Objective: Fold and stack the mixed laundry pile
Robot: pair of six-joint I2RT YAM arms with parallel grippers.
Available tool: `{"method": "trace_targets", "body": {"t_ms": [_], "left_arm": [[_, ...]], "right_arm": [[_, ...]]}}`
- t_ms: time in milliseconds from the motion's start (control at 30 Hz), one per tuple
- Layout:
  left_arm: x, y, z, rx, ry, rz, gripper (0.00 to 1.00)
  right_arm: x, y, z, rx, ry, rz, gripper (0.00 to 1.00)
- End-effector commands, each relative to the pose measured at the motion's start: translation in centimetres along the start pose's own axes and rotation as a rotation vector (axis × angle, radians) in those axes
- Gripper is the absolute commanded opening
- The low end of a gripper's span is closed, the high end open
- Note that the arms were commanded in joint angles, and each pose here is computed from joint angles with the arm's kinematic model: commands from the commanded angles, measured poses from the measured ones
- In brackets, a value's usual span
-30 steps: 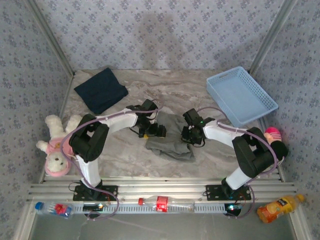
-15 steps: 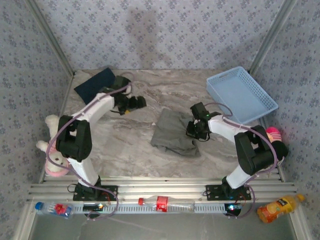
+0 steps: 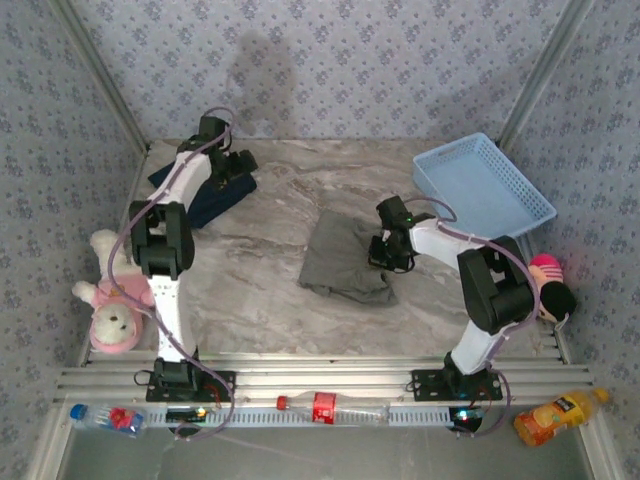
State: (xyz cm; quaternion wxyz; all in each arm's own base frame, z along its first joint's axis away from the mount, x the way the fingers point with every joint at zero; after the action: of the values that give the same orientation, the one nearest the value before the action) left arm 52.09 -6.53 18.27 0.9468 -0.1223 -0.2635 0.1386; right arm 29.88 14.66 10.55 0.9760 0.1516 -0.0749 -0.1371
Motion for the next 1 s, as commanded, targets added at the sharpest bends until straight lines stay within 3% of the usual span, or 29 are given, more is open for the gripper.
{"method": "trace_targets", "body": {"t_ms": [0, 300, 567, 867, 967], "left_arm": [[1.8, 0.4, -0.7, 0.022, 0.005, 0.014, 0.89], [0.4, 0.8, -4.5, 0.013, 0.127, 0.049, 0.88], [-5.1, 1.2, -6.7, -0.039, 0.168, 0.284, 0.87], [-10.5, -3.5, -5.8, -0.136, 0.248, 0.281, 0.88], [-10.6, -4.3, -4.5, -0.187, 0.263, 0.277, 0.88]], "right_arm": [[-0.6, 0.1, -0.9, -0.014, 0.079, 0.019, 0.00], [2.5, 3.2, 2.4, 0.125, -0.035, 0.001, 0.00], [6.0, 5.6, 6.2, 0.227, -0.129, -0.053, 0.00], [7.8, 7.6, 12.9, 0.336, -0.284, -0.050, 0.00], [8.3, 8.0, 13.9, 0.363, -0.297, -0.049, 0.00]]}}
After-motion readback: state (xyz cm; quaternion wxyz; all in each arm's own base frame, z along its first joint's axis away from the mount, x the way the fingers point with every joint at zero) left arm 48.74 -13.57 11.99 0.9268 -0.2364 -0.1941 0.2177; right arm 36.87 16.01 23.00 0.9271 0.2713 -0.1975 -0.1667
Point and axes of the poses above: each hand's point on the last joint's axis, 136 mm out from that joint toward the fingers, its own z axis back along the fingers, its own y axis along the line the jaws close on, x = y × z, the point moved 8 cm from there along z, back along the fingers, and after that the axes turned 6 degrees about -z, right-handed, at the moved point
